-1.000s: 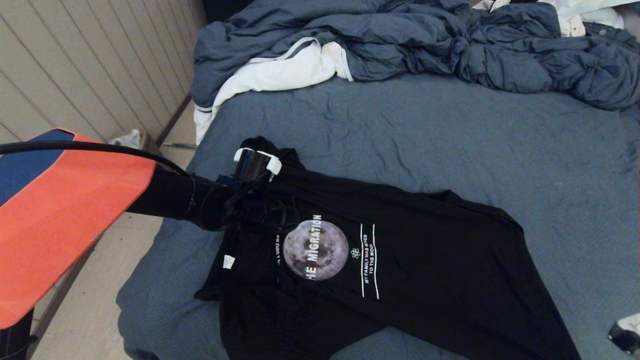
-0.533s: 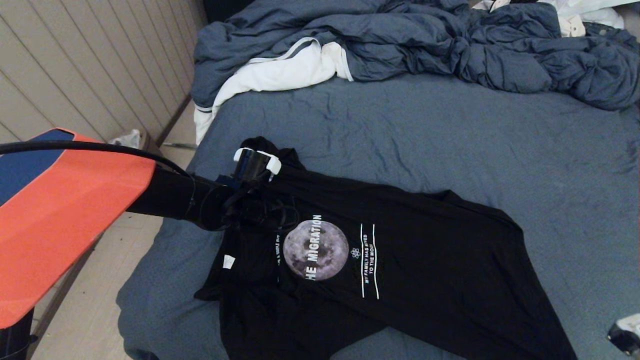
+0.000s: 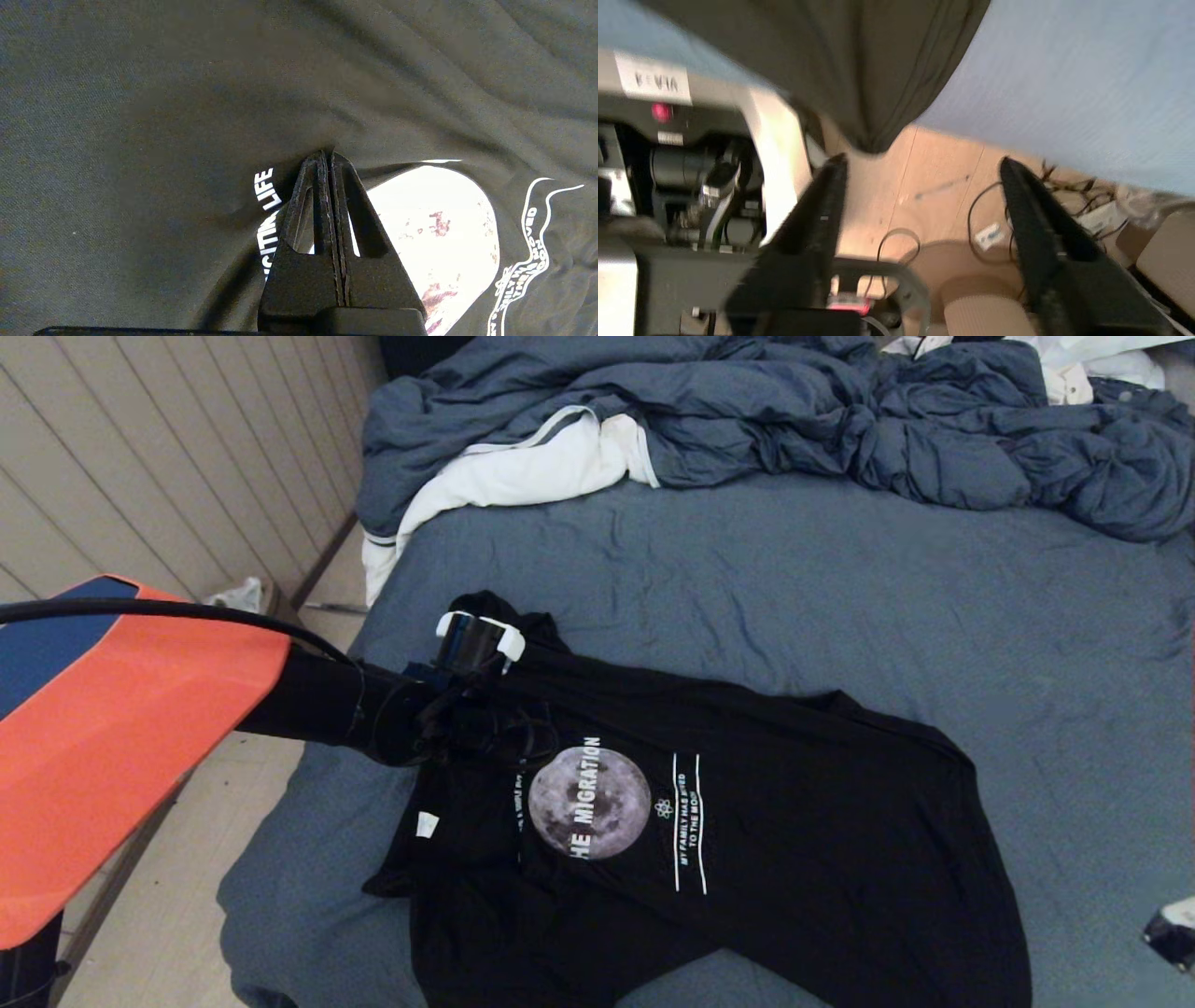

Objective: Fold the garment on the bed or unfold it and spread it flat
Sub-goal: Unford the black T-shirt

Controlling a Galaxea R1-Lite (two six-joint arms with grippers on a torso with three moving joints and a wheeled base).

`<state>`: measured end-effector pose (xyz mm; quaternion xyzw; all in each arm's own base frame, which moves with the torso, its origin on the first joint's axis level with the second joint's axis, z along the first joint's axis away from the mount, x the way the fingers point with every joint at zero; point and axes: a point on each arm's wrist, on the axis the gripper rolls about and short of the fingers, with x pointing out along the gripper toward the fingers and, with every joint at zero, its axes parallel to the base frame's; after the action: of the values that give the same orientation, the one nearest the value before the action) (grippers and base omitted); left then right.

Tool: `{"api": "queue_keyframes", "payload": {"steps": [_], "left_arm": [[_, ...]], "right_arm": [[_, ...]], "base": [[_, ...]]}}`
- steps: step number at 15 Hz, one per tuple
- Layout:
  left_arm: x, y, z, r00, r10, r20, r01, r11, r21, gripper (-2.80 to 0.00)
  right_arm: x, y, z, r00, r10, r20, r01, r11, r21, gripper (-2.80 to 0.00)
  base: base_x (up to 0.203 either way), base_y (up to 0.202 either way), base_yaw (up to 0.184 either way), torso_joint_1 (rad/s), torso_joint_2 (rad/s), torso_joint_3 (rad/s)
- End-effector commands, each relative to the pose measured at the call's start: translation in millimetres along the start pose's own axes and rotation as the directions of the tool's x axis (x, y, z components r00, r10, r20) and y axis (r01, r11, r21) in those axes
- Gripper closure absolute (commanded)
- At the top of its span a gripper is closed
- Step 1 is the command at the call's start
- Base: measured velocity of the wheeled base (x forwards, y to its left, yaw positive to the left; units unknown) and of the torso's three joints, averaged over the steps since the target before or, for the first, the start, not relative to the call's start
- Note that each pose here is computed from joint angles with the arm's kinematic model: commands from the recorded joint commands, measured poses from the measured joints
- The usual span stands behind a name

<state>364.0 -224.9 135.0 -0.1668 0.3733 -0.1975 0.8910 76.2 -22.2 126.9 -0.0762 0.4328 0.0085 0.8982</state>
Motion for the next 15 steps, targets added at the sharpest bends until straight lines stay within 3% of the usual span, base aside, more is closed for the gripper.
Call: {"api": "queue_keyframes", "payload": {"steps": [1,6,9,12,15], "left_arm": [[-1.4,1.4,4.2,1.000,0.000,0.012,0.000,1.000,-0.008,0.00],[-9.8,11.5,25.7,0.997,0.029,0.074,-0.026,0.999,-0.035,0.00],[-15.0,23.6,37.0,0.996,0.058,0.074,-0.054,0.997,-0.055,0.00],[-8.6,24.2,29.7,0.997,0.067,0.035,-0.065,0.996,-0.054,0.00],[-3.4,24.8,25.5,0.997,0.069,0.017,-0.068,0.996,-0.054,0.00]], "right_arm": [[-4.2,-8.8,21.8,0.999,-0.012,0.039,0.012,1.000,0.002,-2.80],[25.7,-47.8,104.3,0.998,0.044,0.045,-0.048,0.993,0.104,-2.80],[57.3,-62.3,152.3,0.991,0.071,0.114,-0.089,0.982,0.165,-2.80],[64.0,-19.5,177.2,0.967,0.202,0.156,-0.216,0.974,0.075,-2.80],[63.8,38.3,194.9,0.922,0.358,0.148,-0.362,0.932,-0.005,-2.80]], "base": [[0.000,0.000,0.000,0.000,0.00,0.000],[0.000,0.000,0.000,0.000,0.00,0.000],[0.000,0.000,0.000,0.000,0.00,0.000],[0.000,0.000,0.000,0.000,0.00,0.000],[0.000,0.000,0.000,0.000,0.00,0.000]]}}
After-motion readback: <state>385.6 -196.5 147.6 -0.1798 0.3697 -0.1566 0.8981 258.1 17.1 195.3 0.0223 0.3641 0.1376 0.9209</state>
